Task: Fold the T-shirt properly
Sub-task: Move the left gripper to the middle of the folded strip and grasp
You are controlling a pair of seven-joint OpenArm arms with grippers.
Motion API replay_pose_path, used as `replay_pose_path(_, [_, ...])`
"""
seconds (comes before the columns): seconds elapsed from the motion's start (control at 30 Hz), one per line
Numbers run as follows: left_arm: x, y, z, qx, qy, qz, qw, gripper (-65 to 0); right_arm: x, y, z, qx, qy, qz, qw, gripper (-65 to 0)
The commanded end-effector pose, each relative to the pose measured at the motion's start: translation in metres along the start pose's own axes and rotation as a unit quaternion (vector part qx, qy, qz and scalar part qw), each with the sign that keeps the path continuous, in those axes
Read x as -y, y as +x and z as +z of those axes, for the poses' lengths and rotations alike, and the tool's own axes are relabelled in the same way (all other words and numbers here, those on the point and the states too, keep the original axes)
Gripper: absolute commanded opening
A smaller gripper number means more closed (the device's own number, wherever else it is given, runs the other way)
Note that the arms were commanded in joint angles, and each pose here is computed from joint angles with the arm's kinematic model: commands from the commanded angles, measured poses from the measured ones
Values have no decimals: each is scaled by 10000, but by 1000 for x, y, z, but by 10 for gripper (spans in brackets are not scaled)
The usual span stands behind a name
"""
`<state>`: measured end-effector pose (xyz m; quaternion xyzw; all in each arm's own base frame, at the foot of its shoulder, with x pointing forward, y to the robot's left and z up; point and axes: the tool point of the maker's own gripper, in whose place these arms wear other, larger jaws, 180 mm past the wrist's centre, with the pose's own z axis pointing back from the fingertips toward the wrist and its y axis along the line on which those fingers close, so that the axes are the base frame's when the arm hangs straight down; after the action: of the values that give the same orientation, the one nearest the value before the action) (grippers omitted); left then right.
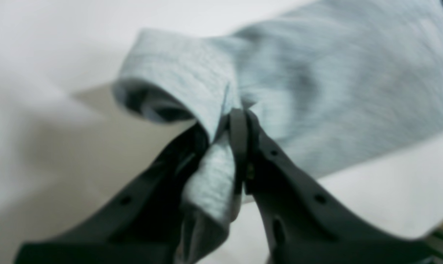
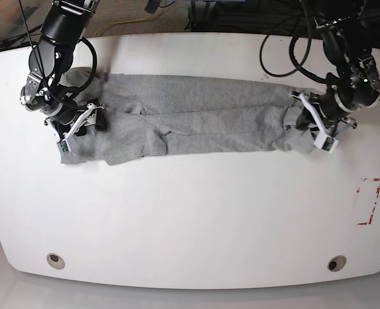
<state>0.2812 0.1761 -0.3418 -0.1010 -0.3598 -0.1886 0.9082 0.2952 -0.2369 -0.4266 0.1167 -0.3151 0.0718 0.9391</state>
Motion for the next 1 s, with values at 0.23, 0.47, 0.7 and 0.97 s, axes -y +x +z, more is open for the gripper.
replay_pose_path(0.23, [87,56,-28,609,-1033,-385,9920,-617,-10,-18,-8,-531,4,243,9983,-265])
replay_pose_path(0.47, [113,59,-62,403,-1568,39,9868,-614,-19,-15,-12,-530,110,337,9980,-265])
replay_pose_path(0.7, [116,57,-85,121,-1747,440,9836,-471,-22,-13,-13,-510,149,364,9979,-265])
replay_pose_path(0.97, [171,85,-81,190,-2134,-95,9767,-269,-21,-6,-13,-463,122,398,9981,-265])
